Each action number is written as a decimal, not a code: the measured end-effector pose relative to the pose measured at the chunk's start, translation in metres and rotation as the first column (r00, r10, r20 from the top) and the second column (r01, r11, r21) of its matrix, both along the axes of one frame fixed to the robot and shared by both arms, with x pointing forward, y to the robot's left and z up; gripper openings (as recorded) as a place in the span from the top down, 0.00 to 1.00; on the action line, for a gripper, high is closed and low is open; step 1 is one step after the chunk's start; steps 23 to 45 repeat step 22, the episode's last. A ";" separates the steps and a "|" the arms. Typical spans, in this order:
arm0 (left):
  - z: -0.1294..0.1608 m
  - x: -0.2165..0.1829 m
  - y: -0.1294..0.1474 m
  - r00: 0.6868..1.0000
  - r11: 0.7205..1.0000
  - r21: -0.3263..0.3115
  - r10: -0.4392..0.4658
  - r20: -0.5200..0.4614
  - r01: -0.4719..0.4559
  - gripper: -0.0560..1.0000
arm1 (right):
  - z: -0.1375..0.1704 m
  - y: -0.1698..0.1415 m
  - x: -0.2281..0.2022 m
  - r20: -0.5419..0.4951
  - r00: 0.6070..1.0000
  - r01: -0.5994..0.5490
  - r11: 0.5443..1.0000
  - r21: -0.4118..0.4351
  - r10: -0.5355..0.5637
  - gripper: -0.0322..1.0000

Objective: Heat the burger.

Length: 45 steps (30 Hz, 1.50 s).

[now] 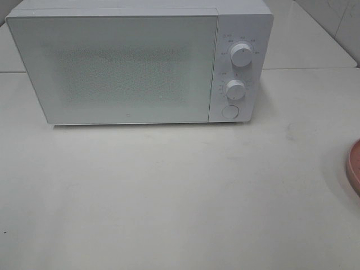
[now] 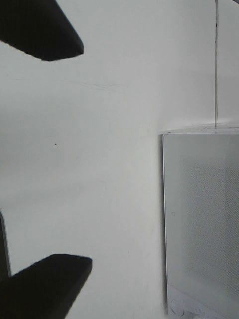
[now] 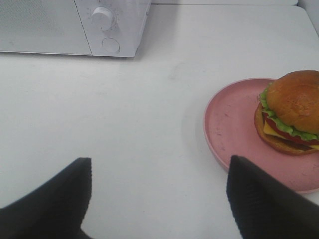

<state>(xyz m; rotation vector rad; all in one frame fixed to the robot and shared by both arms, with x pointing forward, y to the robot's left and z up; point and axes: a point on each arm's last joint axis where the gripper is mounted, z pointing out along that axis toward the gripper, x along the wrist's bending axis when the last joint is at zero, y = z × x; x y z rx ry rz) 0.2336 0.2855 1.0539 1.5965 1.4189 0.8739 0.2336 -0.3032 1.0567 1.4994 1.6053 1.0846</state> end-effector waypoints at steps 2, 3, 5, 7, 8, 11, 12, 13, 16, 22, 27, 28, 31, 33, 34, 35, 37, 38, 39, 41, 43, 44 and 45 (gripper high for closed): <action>0.000 0.000 0.000 1.000 1.000 -0.016 0.013 -0.003 -0.013 0.02 | 0.000 0.000 0.000 0.000 1.000 0.000 1.000 0.000 0.000 0.25; 0.000 0.000 0.000 1.000 1.000 -0.016 0.013 -0.003 -0.013 0.02 | 0.000 0.000 0.000 0.000 1.000 0.000 1.000 0.000 0.000 0.25; 0.000 0.000 0.003 0.999 0.999 -0.027 0.045 -0.008 -0.045 0.02 | 0.000 0.000 0.000 0.000 1.000 0.000 1.000 0.000 0.000 0.25; 0.000 0.000 0.004 0.998 0.998 -0.032 0.061 -0.010 -0.061 0.02 | 0.000 0.000 0.000 0.000 1.000 0.000 1.000 0.000 0.000 0.25; 0.000 0.000 0.004 0.998 0.997 -0.032 0.065 -0.011 -0.066 0.02 | 0.000 0.000 0.000 0.000 1.000 0.000 1.000 0.000 0.000 0.25; 0.000 0.000 0.004 0.998 0.997 -0.036 0.069 -0.012 -0.069 0.02 | 0.000 0.000 0.000 0.000 1.000 0.000 1.000 0.000 0.000 0.25; 0.000 0.000 0.004 0.998 0.997 -0.036 0.069 -0.012 -0.069 0.02 | 0.000 0.000 0.000 0.000 1.000 0.000 1.000 0.000 0.000 0.25; 0.000 0.000 0.004 0.998 0.997 -0.036 0.069 -0.012 -0.069 0.02 | 0.000 0.000 0.000 0.000 1.000 0.000 1.000 0.000 0.000 0.25; 0.000 0.000 0.004 0.998 0.997 -0.036 0.069 -0.012 -0.069 0.02 | 0.000 0.000 0.000 0.000 1.000 0.000 1.000 0.000 0.000 0.25; 0.000 0.000 0.004 0.998 0.997 -0.037 0.069 -0.012 -0.069 0.02 | 0.000 0.000 0.000 0.000 1.000 0.000 1.000 0.000 0.000 0.25; 0.000 0.000 0.004 0.998 0.997 -0.037 0.069 -0.012 -0.069 0.02 | 0.000 0.000 0.000 0.000 1.000 0.000 1.000 0.000 0.000 0.25; 0.000 0.000 0.004 0.998 0.997 -0.037 0.069 -0.012 -0.069 0.02 | 0.000 0.000 0.000 0.000 1.000 0.000 1.000 0.000 0.000 0.25; 0.000 0.000 0.004 0.998 0.997 -0.037 0.069 -0.012 -0.069 0.02 | 0.000 0.000 0.000 0.000 1.000 0.000 1.000 0.000 0.000 0.25; 0.000 0.000 0.004 0.998 0.997 -0.037 0.069 -0.012 -0.069 0.02 | 0.000 0.000 0.000 0.000 1.000 0.000 1.000 0.000 0.000 0.25; 0.000 0.000 0.004 0.998 0.997 -0.037 0.069 -0.012 -0.069 0.02 | 0.000 0.000 0.000 0.000 1.000 0.000 1.000 0.000 0.000 0.25; 0.000 0.000 0.004 0.998 0.997 -0.037 0.069 -0.012 -0.069 0.02 | 0.000 0.000 0.000 0.000 1.000 0.000 1.000 0.000 0.000 0.25; 0.000 0.000 0.004 0.998 0.997 -0.037 0.069 -0.012 -0.069 0.02 | 0.000 0.000 0.000 0.000 1.000 0.000 1.000 0.000 0.000 0.25; 0.000 0.000 0.004 0.998 0.997 -0.037 0.069 -0.012 -0.069 0.02 | 0.000 0.000 0.000 0.000 1.000 0.000 1.000 0.000 0.000 0.25; 0.000 0.000 0.004 0.998 0.997 -0.037 0.069 -0.012 -0.069 0.02 | 0.000 0.000 0.000 0.000 1.000 0.000 1.000 0.000 0.000 0.25; 0.000 0.000 0.004 0.998 0.997 -0.037 0.069 -0.012 -0.069 0.02 | 0.000 0.000 0.000 0.000 1.000 0.000 1.000 0.000 0.000 0.25; 0.000 0.000 0.004 0.998 0.997 -0.037 0.069 -0.012 -0.069 0.02 | 0.000 0.000 0.000 0.000 1.000 0.000 1.000 0.000 0.000 0.25; 0.000 0.000 0.004 0.998 0.997 -0.037 0.069 -0.012 -0.069 0.02 | 0.000 0.000 0.000 0.000 1.000 0.000 1.000 0.000 0.000 0.25; 0.000 0.000 0.004 0.998 0.997 -0.037 0.069 -0.012 -0.069 0.02 | 0.000 0.000 0.000 0.000 1.000 0.000 1.000 0.000 0.000 0.25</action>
